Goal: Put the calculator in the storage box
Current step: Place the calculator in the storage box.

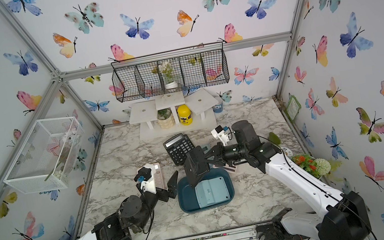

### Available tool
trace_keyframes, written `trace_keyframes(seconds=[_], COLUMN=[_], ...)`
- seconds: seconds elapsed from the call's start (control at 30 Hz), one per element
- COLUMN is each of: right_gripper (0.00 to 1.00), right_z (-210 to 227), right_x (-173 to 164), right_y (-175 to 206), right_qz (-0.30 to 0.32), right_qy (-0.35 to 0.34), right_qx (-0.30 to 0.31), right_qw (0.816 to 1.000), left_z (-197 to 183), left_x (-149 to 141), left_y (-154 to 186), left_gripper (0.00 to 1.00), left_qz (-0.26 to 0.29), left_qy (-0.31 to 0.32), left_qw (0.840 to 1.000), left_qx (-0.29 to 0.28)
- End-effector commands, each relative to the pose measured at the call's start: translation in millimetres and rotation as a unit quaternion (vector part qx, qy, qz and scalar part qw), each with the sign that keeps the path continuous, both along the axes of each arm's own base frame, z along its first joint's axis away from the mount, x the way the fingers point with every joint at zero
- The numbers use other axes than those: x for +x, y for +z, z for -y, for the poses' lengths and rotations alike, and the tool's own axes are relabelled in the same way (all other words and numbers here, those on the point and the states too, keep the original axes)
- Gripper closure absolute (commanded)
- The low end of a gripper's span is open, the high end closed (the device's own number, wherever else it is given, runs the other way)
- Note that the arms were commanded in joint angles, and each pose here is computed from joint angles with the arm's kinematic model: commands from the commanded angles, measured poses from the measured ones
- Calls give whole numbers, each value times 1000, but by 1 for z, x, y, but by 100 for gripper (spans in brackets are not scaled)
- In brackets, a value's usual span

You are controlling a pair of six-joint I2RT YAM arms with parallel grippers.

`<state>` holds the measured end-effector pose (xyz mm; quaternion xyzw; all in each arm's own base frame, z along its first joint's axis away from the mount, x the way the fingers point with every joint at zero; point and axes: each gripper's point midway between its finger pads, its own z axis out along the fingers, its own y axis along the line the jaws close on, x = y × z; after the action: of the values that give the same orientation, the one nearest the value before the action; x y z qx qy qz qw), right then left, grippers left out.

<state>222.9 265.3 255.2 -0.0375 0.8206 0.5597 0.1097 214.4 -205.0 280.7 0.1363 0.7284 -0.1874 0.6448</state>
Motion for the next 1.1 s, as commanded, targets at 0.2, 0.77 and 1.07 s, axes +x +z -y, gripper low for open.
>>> trace_keyframes(seconds=[0.2, 0.77, 1.07], right_gripper=[99, 98, 98], right_z=[15, -3, -22], right_x=[-10, -26, -34], right_y=[-18, -65, -99], right_qz=[47, 52, 42], right_qy=[-66, -92, -77], right_qx=[42, 44, 16], right_qw=[996, 993, 996], left_z=[-14, -24, -27], left_x=[41, 54, 54], left_y=[-39, -68, -77], left_gripper=[1, 1, 1], left_qz=[-144, -180, -187], left_qy=[-24, 2, 13], left_qw=[983, 977, 976], left_qx=[-107, -113, -109])
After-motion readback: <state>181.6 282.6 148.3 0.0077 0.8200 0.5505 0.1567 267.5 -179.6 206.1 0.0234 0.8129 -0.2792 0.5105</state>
